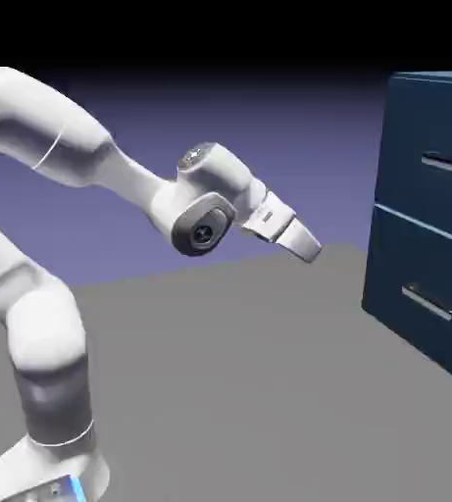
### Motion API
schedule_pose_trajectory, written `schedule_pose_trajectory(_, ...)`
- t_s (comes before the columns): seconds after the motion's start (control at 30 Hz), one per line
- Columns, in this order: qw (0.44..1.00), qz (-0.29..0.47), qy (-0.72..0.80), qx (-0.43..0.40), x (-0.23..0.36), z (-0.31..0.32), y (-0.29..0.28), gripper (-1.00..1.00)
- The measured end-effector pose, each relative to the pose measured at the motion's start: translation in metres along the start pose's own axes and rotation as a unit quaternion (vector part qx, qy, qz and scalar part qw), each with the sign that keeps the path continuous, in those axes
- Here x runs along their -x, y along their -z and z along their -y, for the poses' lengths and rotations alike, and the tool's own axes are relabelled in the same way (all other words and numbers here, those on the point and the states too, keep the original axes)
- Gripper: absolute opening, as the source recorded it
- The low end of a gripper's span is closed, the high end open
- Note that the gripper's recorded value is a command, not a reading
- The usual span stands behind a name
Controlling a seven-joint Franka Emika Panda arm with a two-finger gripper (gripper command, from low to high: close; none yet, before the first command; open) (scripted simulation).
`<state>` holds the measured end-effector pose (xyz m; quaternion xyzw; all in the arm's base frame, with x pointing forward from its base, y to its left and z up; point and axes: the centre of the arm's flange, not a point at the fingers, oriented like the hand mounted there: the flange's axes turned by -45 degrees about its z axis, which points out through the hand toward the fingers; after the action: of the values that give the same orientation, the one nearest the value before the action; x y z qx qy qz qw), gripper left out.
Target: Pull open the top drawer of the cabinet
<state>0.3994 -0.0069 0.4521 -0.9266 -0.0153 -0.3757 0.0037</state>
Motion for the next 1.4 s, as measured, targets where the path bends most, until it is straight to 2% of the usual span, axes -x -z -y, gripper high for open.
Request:
schedule_pose_trajectory(0.37,0.989,0.106,-0.101,-0.007,0.016,-0.112,-0.109,0.00)
schedule_pose_trajectory(0.73,0.979,0.147,-0.130,0.060,0.057,-0.221,-0.177,0.00)
schedule_pose_trajectory(1.07,0.979,0.110,-0.055,0.164,0.043,-0.296,-0.183,0.00)
schedule_pose_trajectory(1.23,0.973,0.067,0.027,0.218,0.003,-0.310,-0.175,0.00)
schedule_pose_trajectory(1.4,0.955,0.010,0.137,0.264,-0.056,-0.298,-0.165,0.00)
